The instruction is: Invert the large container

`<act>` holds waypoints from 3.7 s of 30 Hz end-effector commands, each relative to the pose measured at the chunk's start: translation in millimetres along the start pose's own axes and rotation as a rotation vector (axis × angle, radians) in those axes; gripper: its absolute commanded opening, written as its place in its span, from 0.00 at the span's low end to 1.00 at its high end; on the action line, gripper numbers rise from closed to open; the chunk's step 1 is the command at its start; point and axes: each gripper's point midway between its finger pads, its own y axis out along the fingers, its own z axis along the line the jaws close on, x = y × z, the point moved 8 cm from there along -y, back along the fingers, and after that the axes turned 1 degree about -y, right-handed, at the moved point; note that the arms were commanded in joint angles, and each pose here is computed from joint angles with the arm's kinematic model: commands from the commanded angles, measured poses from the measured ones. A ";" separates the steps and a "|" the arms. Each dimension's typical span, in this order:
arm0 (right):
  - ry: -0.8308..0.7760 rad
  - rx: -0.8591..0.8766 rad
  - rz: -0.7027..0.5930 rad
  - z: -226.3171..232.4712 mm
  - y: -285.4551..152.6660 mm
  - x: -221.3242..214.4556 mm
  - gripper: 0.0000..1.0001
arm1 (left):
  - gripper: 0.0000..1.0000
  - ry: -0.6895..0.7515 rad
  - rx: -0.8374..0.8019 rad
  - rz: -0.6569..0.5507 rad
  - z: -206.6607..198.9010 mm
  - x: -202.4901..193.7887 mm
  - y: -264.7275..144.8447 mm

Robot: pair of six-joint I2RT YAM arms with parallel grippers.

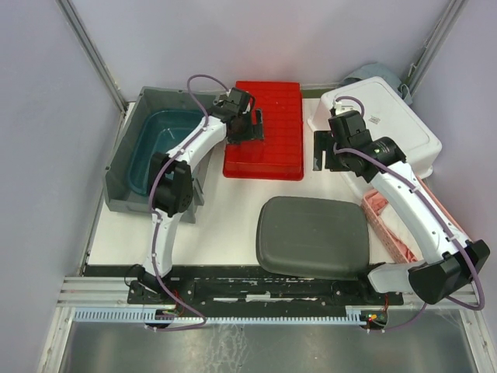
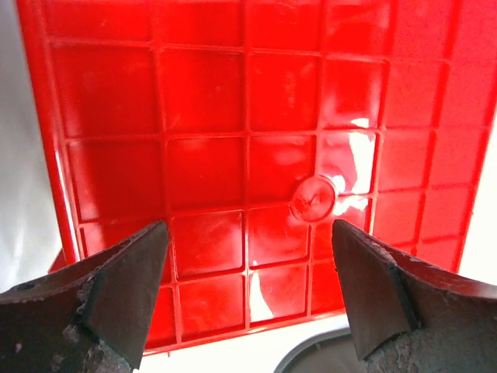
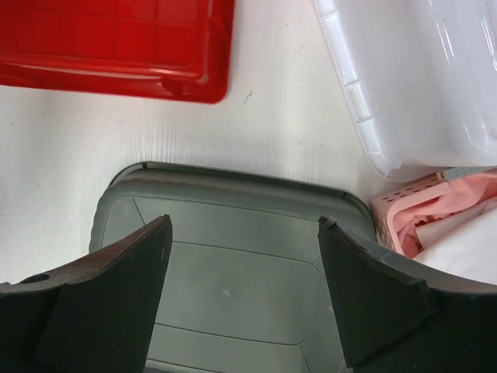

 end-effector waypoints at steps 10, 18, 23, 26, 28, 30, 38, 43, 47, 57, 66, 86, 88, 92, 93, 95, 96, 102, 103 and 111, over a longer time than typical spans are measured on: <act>0.042 0.016 -0.035 2.4 -0.4 4.8 0.84 | 0.92 0.175 -0.448 -0.174 -78.9 47.3 -92.7; 0.058 0.070 -0.001 11.1 10.2 0.1 0.84 | 0.93 0.115 -0.187 -0.371 -36.6 69.9 -196.9; -0.009 0.165 0.107 24.8 18.8 -13.3 0.83 | 0.93 0.037 0.061 -0.437 18.3 58.5 -241.0; -0.121 0.170 0.211 33.4 17.5 -48.6 0.83 | 0.94 -0.017 0.131 -0.430 46.5 37.7 -258.7; -0.167 0.143 0.261 33.3 13.5 -73.9 0.83 | 0.94 -0.037 0.154 -0.419 57.3 23.0 -264.4; -0.145 0.131 0.323 28.9 11.4 -98.1 0.84 | 0.94 -0.056 0.178 -0.399 65.6 9.2 -265.9; -0.121 0.145 0.426 31.9 35.9 -140.8 0.85 | 0.94 -0.121 0.343 -0.246 101.9 -28.7 -230.4; -0.096 0.168 0.447 40.4 58.9 -154.0 0.85 | 0.94 -0.140 0.281 -0.227 104.3 -31.5 -216.2; -0.114 0.156 0.420 44.2 79.8 -157.8 0.85 | 0.94 -0.130 0.225 -0.183 101.7 -34.2 -204.2; -0.164 0.098 0.225 69.4 139.2 -109.7 0.86 | 0.94 -0.172 0.221 -0.192 115.0 -18.7 -200.5; -0.175 0.189 0.097 87.1 110.3 -50.7 0.86 | 0.94 -0.245 0.244 -0.197 148.4 -12.1 -193.8; -0.122 0.153 0.000 66.4 40.2 -16.9 0.87 | 0.87 -0.067 0.261 0.040 162.3 -84.7 -166.4; -0.124 0.154 0.001 67.5 41.2 -15.6 0.87 | 0.88 -0.034 0.204 0.029 144.1 -84.1 -161.0; -0.130 0.156 0.004 70.2 43.9 -12.7 0.86 | 0.89 0.010 0.113 0.062 116.3 -78.8 -141.8; -0.131 0.157 0.006 70.9 44.6 -12.5 0.87 | 0.89 0.026 0.084 0.064 108.3 -77.6 -138.2; -0.131 0.162 0.010 71.8 44.4 -11.8 0.87 | 0.88 0.088 0.069 0.062 97.0 -75.7 -137.9; -0.132 0.164 0.011 71.9 43.7 -11.4 0.87 | 0.88 0.109 0.083 0.064 96.0 -75.0 -139.9; -0.112 0.177 0.032 72.5 43.8 -17.2 0.87 | 0.86 0.231 0.154 0.175 115.0 -99.8 -159.0; -0.106 0.179 0.034 72.7 44.2 -18.4 0.87 | 0.85 0.247 0.140 0.195 116.8 -106.8 -162.5; -0.085 0.210 0.039 79.4 48.3 -17.4 0.87 | 0.82 0.363 0.029 0.164 111.1 -136.1 -173.4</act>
